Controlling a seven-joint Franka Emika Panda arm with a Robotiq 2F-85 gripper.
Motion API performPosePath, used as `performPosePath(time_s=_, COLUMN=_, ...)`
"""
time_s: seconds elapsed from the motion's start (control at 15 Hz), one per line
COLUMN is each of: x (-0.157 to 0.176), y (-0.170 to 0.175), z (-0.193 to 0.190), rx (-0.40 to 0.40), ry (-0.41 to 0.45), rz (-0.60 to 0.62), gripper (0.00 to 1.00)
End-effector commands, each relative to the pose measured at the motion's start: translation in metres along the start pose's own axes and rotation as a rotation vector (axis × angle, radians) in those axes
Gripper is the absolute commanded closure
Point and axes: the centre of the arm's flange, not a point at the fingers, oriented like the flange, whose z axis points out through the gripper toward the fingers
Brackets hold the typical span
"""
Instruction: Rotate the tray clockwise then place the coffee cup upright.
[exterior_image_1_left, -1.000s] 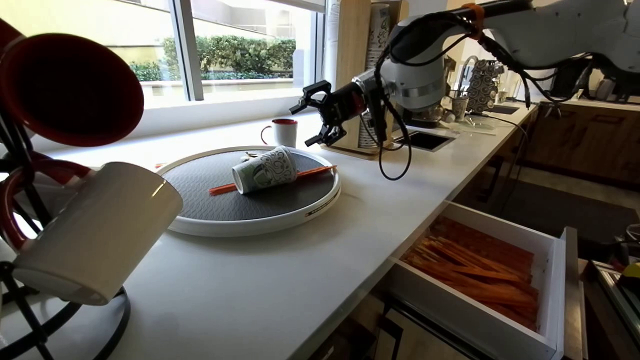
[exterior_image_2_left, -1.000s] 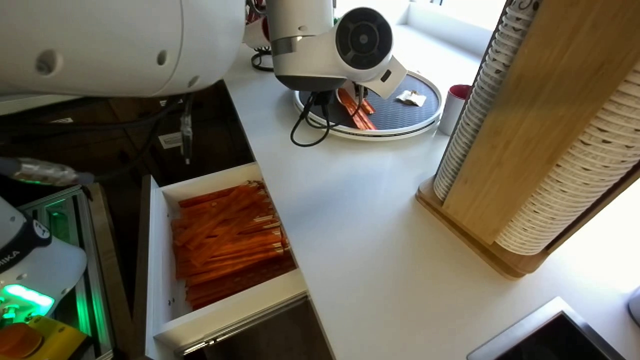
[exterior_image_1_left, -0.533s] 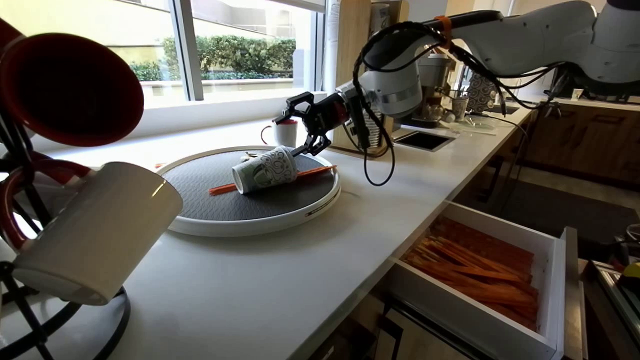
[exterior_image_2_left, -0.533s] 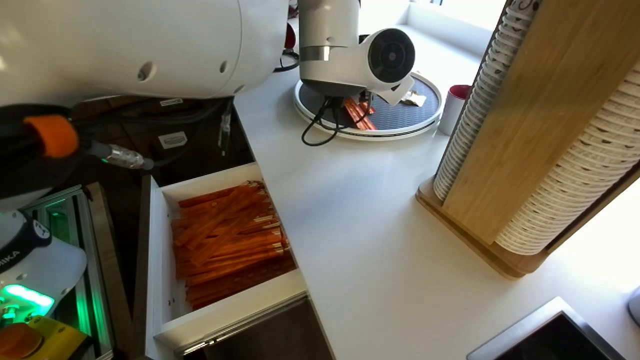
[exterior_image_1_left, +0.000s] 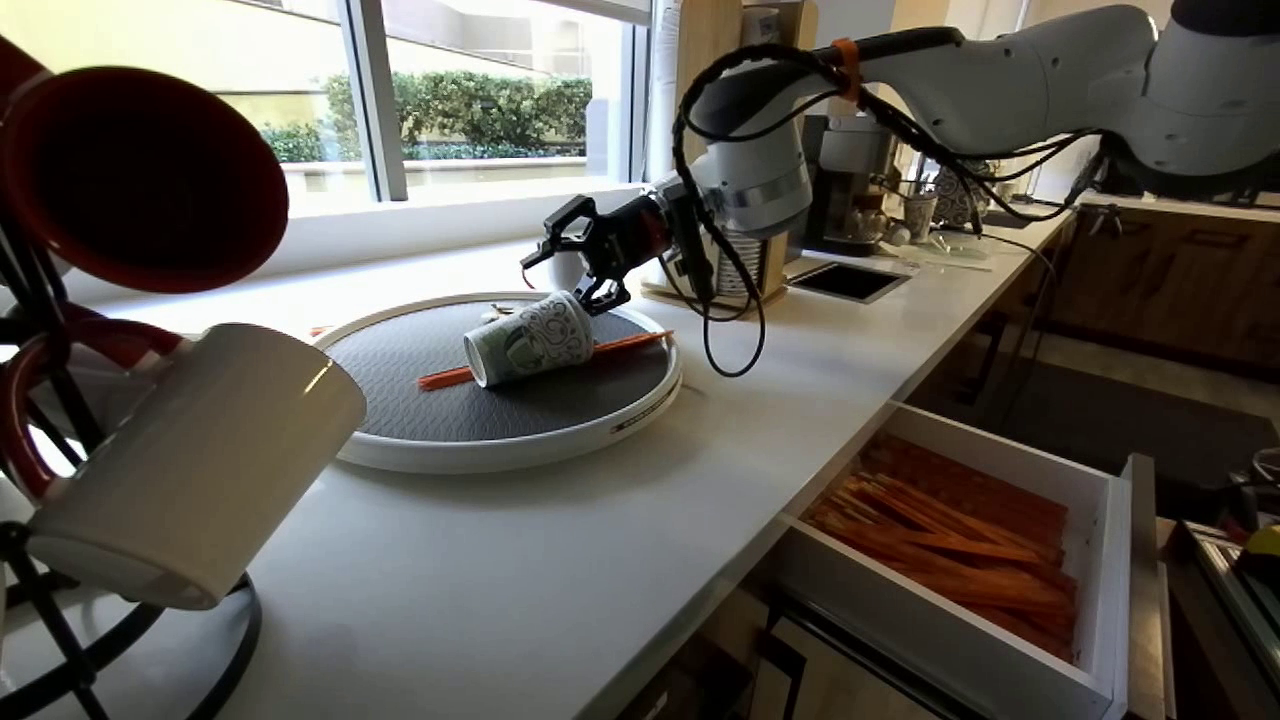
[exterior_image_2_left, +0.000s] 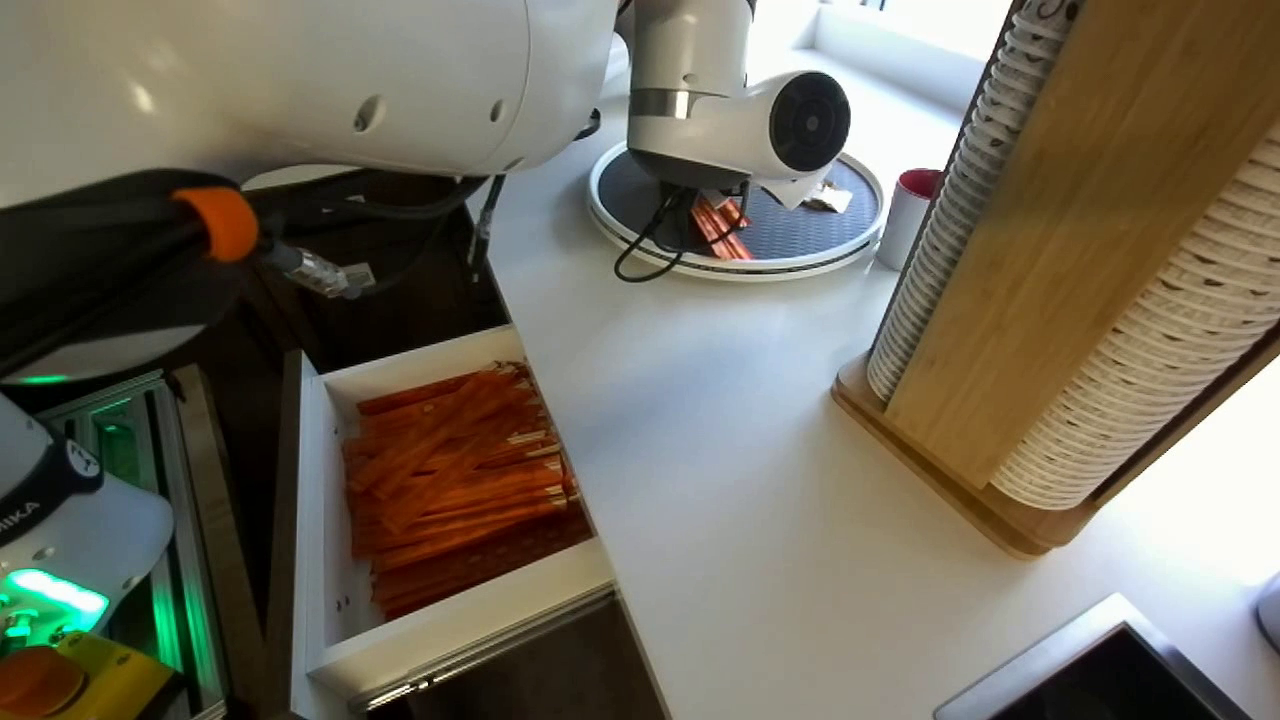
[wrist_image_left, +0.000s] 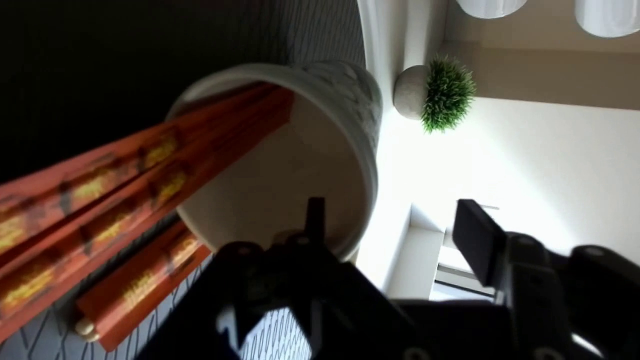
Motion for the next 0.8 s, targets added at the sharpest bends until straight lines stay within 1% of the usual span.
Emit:
performPosePath(time_s=0.0, x=0.012, y=0.003, z=0.011, rx=0.017, ry=-0.038, rz=0.01, gripper=0.64)
performPosePath(time_s=0.27, x=0.009, y=0.003, z=0.015, rx=0.02, ry=-0.057, rz=0.026, gripper=0.93)
performPosePath(time_s=0.33, x=0.009, y=0.003, z=0.017, rx=0.019, ry=-0.065, rz=0.032, gripper=0.99)
performPosePath(time_s=0.4, x=0.007, y=0.002, z=0.018, rx=0.011, ry=-0.077, rz=0.042, gripper=1.0)
performPosePath(time_s=0.6, x=0.004, y=-0.007, z=0.023, rx=-0.015, ry=-0.122, rz=0.069, gripper=0.99)
performPosePath(time_s=0.73, x=0.001, y=-0.015, z=0.028, rx=-0.046, ry=-0.167, rz=0.091, gripper=0.99)
